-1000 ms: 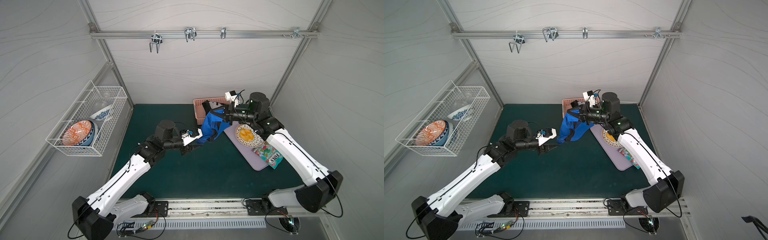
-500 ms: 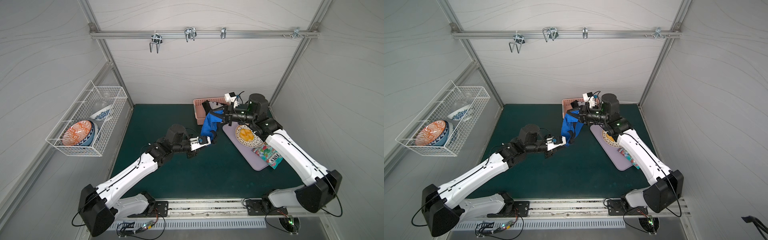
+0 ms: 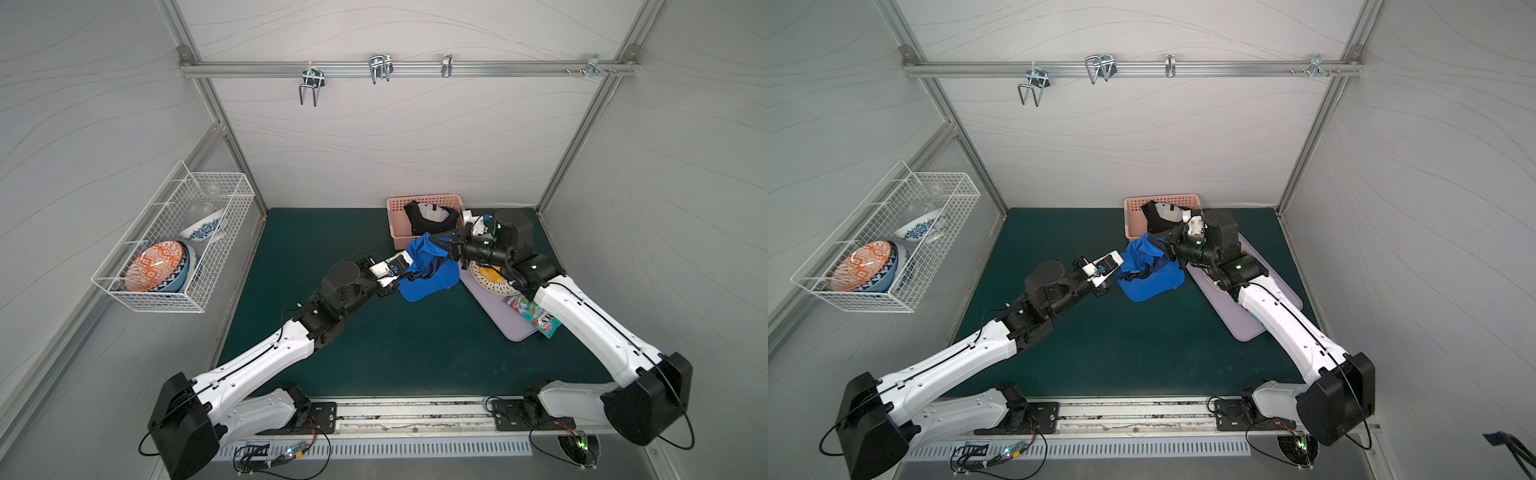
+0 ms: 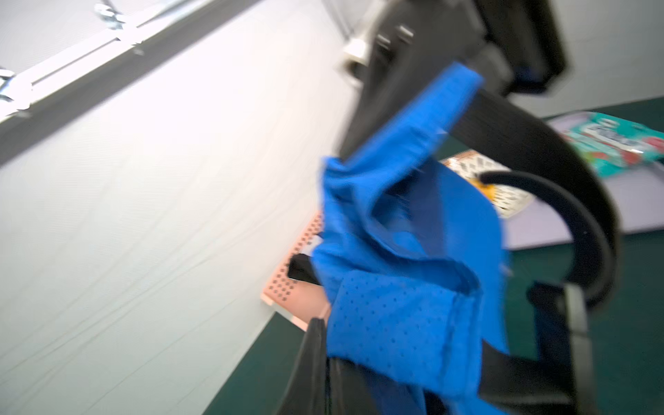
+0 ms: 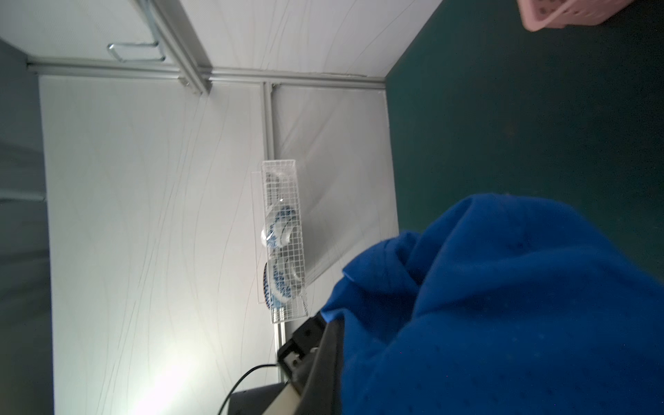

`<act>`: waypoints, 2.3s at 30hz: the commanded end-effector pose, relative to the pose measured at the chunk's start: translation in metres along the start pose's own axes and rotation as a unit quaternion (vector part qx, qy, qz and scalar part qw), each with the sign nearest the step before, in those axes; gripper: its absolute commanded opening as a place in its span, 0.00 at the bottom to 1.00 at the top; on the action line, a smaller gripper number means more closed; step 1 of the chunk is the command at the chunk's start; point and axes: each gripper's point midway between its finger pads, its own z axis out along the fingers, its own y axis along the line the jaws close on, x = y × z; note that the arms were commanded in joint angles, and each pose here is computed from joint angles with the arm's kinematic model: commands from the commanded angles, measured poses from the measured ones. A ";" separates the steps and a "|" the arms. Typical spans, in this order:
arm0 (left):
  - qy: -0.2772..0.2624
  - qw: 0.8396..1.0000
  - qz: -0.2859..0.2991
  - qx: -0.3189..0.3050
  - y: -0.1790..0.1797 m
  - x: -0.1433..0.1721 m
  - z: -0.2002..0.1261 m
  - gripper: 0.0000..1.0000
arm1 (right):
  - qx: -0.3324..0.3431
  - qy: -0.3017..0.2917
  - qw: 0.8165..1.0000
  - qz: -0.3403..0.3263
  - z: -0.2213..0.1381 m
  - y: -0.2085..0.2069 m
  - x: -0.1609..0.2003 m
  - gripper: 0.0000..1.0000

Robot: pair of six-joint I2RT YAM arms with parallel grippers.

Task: Turn the baseball cap inside out
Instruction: Turn over the baseball cap.

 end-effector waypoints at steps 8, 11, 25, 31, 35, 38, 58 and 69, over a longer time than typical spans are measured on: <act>-0.071 0.935 -0.113 -0.330 0.119 -0.058 -0.013 0.00 | 0.063 -0.115 0.986 0.102 -0.016 -0.042 -0.010 0.06; -0.088 0.957 -0.112 -0.252 0.099 -0.071 0.002 0.00 | 0.050 -0.092 0.991 0.084 -0.011 -0.040 -0.006 0.31; 0.004 0.976 -0.209 -0.067 0.078 -0.039 0.004 0.00 | 0.020 -0.056 0.946 -0.318 -0.066 -0.008 0.019 0.97; 0.038 0.967 -0.246 -0.054 0.080 -0.042 -0.005 0.00 | 0.115 -0.056 0.813 -0.568 -0.049 -0.017 0.045 0.99; 0.051 0.959 -0.272 -0.056 0.083 -0.043 -0.010 0.00 | 0.122 -0.074 0.729 -0.669 -0.023 -0.006 0.071 0.99; 0.055 0.954 -0.289 -0.055 0.085 -0.046 -0.013 0.00 | 0.146 -0.099 0.660 -0.730 -0.005 0.001 0.086 0.99; 0.049 0.933 -0.352 -0.049 0.091 -0.061 -0.030 0.00 | 0.177 -0.129 0.546 -0.809 0.040 0.003 0.071 0.99; 0.044 0.924 -0.377 -0.045 0.091 -0.065 -0.033 0.00 | 0.222 -0.181 0.527 -0.800 0.043 0.007 0.051 0.82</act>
